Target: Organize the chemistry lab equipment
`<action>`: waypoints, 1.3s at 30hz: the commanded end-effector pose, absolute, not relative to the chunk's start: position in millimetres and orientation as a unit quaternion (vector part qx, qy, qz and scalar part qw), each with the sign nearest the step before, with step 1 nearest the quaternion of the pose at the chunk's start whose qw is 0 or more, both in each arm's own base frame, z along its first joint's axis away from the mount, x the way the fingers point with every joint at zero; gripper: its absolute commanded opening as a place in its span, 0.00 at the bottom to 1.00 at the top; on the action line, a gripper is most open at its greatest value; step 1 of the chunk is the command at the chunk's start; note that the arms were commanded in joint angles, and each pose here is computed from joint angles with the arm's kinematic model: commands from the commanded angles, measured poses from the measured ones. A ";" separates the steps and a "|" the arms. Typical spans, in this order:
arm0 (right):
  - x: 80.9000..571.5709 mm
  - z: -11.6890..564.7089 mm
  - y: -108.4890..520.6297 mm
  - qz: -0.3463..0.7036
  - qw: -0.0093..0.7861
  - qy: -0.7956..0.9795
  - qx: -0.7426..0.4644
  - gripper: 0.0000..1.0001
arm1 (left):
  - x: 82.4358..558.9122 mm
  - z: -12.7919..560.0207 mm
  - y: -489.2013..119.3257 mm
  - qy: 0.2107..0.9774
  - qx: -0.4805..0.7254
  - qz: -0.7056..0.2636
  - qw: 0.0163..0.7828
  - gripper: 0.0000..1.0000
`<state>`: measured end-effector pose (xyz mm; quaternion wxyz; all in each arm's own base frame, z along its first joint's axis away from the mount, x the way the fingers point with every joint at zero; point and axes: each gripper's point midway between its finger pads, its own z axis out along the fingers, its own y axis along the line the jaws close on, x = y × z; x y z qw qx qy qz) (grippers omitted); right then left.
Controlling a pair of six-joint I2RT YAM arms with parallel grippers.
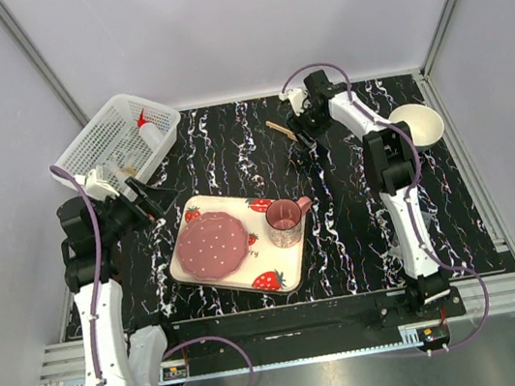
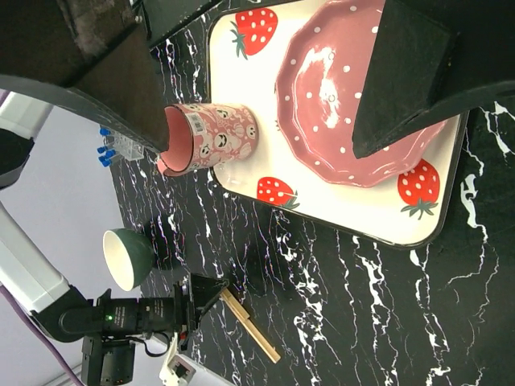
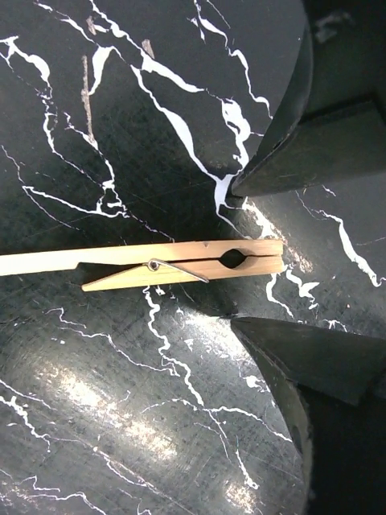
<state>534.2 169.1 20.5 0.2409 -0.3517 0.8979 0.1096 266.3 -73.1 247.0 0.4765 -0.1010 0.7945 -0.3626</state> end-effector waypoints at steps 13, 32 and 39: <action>516.0 45.6 173.7 0.122 0.243 0.903 -0.333 0.15 | 257.1 265.7 -117.6 0.764 -0.091 -0.463 0.440 0.99; 308.6 255.6 205.2 0.371 0.332 0.794 -0.349 0.13 | 279.0 330.9 -240.2 0.684 -0.139 -0.568 0.436 0.99; 256.6 277.7 195.6 0.381 0.363 0.766 -0.370 0.13 | 284.7 350.6 -304.8 0.689 -0.119 -0.574 0.426 0.99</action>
